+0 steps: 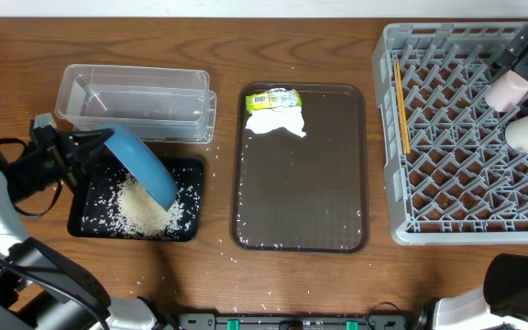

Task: Sort waste into correct bins and load items into the dishwasher rack
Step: 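Tilt the blue plate with the left gripper to pour rice onto the black tray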

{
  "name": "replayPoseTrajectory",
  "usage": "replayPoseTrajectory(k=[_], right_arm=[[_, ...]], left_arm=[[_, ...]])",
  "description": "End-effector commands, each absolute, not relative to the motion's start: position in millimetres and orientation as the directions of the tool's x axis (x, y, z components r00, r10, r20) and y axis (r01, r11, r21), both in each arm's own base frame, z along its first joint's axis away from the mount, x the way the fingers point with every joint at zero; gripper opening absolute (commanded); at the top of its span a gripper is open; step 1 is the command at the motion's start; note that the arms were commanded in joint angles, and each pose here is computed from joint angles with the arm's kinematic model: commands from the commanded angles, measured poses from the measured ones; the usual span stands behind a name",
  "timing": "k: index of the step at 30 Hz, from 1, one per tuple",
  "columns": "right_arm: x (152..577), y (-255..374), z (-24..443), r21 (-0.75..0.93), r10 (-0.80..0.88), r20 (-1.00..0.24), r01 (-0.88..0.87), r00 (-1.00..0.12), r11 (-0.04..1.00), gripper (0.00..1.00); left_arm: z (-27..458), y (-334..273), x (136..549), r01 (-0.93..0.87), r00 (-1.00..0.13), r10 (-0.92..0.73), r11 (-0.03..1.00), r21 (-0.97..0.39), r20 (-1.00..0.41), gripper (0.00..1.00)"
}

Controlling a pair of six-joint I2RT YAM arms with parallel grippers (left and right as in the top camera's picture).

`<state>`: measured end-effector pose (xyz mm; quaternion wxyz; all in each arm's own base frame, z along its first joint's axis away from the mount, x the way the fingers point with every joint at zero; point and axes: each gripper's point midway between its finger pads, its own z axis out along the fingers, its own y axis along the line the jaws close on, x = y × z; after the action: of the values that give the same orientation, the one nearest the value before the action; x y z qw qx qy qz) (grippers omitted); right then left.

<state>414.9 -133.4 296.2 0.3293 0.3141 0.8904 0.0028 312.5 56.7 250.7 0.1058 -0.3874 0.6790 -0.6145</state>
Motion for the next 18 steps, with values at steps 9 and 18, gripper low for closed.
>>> replayPoseTrajectory(k=[9, 18], right_arm=[[414.4, -135.2, 297.6, 0.215, 0.571, -0.585, 0.569, -0.575, 0.793, 0.99], [414.2, -135.1, 297.4, 0.215, 0.572, -0.585, 0.569, -0.576, 0.793, 0.99]], left_arm=[[264.3, 58.3, 312.4, -0.3, -0.702, -0.666, -0.047, -0.953, 0.254, 0.06], [264.2, 68.2, 316.5, -0.235, -0.706, -0.688, 0.003, -0.972, 0.169, 0.06]])
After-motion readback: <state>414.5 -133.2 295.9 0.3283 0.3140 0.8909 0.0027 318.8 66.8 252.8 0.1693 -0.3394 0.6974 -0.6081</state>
